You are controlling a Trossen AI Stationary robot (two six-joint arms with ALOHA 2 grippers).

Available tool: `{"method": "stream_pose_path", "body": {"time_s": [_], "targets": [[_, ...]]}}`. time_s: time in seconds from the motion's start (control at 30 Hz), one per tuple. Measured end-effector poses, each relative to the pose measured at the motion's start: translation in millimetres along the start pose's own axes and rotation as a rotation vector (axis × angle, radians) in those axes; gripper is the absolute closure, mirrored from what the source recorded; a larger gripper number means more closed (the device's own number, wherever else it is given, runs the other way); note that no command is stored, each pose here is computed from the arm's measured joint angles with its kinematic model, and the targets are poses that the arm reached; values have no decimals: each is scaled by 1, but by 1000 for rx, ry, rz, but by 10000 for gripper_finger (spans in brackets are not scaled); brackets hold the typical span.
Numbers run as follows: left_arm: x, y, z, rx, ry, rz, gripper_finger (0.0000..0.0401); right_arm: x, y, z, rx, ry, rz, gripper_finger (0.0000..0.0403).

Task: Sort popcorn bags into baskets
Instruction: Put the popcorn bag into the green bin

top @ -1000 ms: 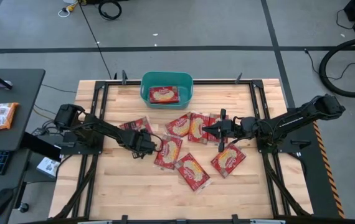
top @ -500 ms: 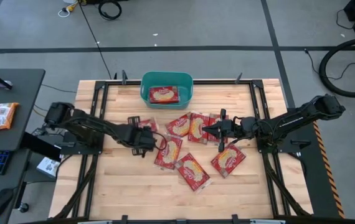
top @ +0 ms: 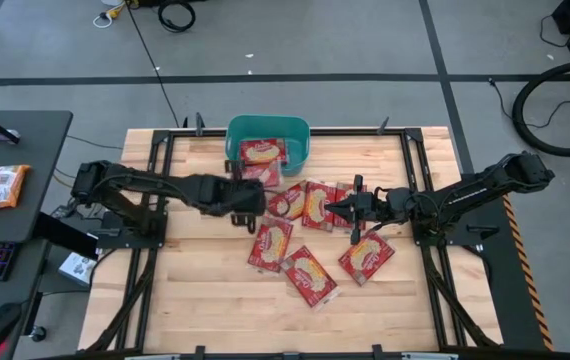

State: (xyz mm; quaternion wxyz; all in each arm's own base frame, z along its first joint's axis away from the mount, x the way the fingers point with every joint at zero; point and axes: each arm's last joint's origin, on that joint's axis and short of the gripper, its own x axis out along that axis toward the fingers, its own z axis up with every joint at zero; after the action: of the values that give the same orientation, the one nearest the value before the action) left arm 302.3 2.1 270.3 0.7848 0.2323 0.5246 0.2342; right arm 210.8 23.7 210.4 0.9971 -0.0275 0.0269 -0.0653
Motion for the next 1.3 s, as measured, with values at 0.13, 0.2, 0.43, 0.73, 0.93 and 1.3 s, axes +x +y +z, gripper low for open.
{"method": "stream_pose_path", "body": {"time_s": [0.13, 0.2, 0.43, 0.73, 0.93, 1.3], "targets": [[16, 22, 5, 40, -26, 39, 400, 0, 0, 0, -1, 0, 0, 389], [26, 33, 7, 48, -27, 59, 400, 0, 0, 0, -1, 0, 0, 389], [69, 62, 8, 85, -24, 75, 400, 0, 0, -1, -3, 7, 3, 389], [135, 84, 1, 164, 31, 104, 387, 0, 0, -1, -5, 11, 8, 389], [154, 88, -9, 127, 65, 46, 318, 0, 0, -2, -8, 16, 10, 389], [107, 52, 12, 41, -82, -212, 234, 0, 0, -1, -7, 13, 12, 389]]}}
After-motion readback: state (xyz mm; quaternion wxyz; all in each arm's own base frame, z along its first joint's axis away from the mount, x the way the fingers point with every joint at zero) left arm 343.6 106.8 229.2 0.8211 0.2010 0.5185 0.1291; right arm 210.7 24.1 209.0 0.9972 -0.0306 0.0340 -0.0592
